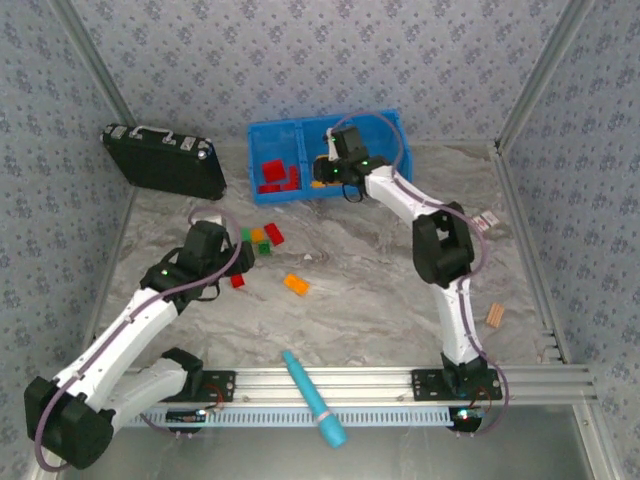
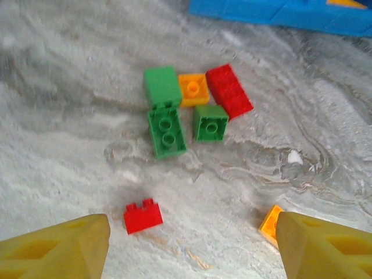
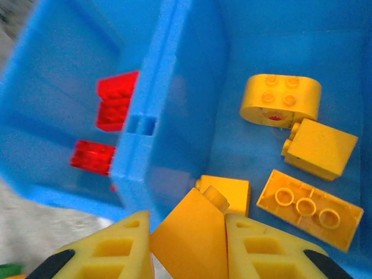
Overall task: Sort the legos into containers by color
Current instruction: Place the lego in the container, then pick up the lego from the middle-left of the table.
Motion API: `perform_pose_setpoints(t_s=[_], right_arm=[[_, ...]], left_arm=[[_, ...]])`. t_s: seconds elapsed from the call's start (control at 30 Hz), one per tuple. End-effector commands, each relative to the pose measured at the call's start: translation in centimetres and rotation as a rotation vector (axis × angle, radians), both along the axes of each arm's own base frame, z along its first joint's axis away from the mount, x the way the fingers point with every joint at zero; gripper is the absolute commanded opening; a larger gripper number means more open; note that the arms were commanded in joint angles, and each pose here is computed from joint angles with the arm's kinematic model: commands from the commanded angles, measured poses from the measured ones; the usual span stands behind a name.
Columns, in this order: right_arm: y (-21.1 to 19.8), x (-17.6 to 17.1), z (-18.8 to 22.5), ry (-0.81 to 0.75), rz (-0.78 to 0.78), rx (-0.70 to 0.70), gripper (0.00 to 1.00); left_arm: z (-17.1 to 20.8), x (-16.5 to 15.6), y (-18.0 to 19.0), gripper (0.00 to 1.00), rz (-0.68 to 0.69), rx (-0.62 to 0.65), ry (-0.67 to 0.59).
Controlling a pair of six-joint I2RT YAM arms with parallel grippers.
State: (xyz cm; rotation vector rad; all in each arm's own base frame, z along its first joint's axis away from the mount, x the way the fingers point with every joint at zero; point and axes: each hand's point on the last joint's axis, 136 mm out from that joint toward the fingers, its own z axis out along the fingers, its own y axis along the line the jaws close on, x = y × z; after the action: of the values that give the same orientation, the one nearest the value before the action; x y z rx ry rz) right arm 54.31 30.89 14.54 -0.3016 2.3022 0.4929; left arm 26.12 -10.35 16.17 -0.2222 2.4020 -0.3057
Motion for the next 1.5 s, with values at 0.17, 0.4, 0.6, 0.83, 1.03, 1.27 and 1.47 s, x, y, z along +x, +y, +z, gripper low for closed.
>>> perform_pose_setpoints(t_s=[0.17, 0.4, 0.6, 0.83, 1.03, 1.27, 1.47], right_arm=[[-0.4, 2.0, -1.9, -0.034, 0.014, -0.168, 0.32], [-1.1, 2.3, -1.3, -0.030, 0.014, -0.145, 0.60], [-1.1, 1.8, 0.9, -0.064, 0.033, -0.130, 0.71], [-1.4, 0.5, 3.8, -0.099, 0.053, -0.111, 0.72], [-1.9, -1.4, 5.6, -0.117, 0.071, -0.111, 0.72], [-2.0, -4.9, 7.4, -0.133, 0.103, -0.126, 0.73], [-1.7, -8.1, 7.3, -0.119, 0.135, -0.171, 0.74]], left_arm=[[-4.8, -1.9, -0.5, 0.75, 0.081, -0.058, 0.232], [-7.1, -1.7, -1.1, 0.75, 0.068, -0.048, 0.289], [-8.9, -1.7, -1.3, 0.75, 0.061, -0.029, 0.340], [-10.7, -1.6, -0.9, 0.75, 0.069, 0.021, 0.376], [-11.1, -0.7, 0.3, 0.73, 0.089, 0.101, 0.361], [-12.3, 0.1, 1.5, 0.67, 0.103, 0.173, 0.373], [-13.3, 1.0, 1.5, 0.59, 0.109, 0.165, 0.361]])
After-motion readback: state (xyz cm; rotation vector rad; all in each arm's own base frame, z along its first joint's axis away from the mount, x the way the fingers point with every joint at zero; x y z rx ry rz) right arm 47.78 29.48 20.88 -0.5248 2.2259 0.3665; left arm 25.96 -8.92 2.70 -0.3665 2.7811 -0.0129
